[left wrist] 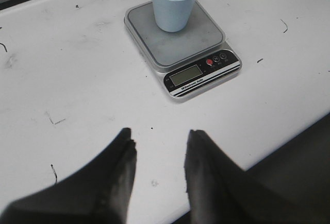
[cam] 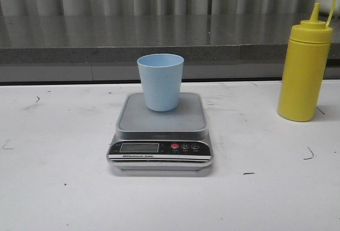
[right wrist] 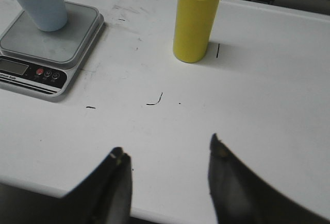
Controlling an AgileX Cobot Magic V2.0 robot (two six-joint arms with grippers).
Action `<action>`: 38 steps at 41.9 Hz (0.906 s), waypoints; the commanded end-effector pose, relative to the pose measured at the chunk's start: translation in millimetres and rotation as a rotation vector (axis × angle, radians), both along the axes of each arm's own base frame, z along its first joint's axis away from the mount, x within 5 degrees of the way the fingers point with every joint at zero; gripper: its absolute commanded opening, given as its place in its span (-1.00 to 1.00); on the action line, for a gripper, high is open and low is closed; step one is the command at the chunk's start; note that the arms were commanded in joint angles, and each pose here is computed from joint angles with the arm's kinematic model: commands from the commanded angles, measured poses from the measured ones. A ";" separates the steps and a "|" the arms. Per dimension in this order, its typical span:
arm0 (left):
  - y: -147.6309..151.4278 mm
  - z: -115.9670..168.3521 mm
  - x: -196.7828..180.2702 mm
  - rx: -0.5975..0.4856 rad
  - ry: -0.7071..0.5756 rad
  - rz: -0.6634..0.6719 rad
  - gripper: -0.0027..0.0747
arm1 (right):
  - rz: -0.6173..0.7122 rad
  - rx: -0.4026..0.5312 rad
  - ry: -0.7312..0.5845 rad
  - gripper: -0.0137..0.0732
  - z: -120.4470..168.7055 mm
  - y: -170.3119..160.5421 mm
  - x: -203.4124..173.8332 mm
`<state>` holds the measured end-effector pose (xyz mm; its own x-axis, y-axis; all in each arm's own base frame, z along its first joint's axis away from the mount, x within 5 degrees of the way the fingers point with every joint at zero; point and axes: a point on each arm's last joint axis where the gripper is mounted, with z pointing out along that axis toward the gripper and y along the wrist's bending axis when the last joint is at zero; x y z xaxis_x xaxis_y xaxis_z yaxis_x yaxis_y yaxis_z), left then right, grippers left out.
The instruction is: Pour seasoning into cup on scale with both arms
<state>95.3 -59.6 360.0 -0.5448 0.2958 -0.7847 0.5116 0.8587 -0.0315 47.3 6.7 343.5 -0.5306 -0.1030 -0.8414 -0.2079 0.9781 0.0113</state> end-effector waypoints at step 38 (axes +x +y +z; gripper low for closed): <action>20.3 16.6 -13.1 -0.105 -0.205 0.111 -0.98 | -0.004 0.010 -0.077 -0.84 12.9 -0.4 1.8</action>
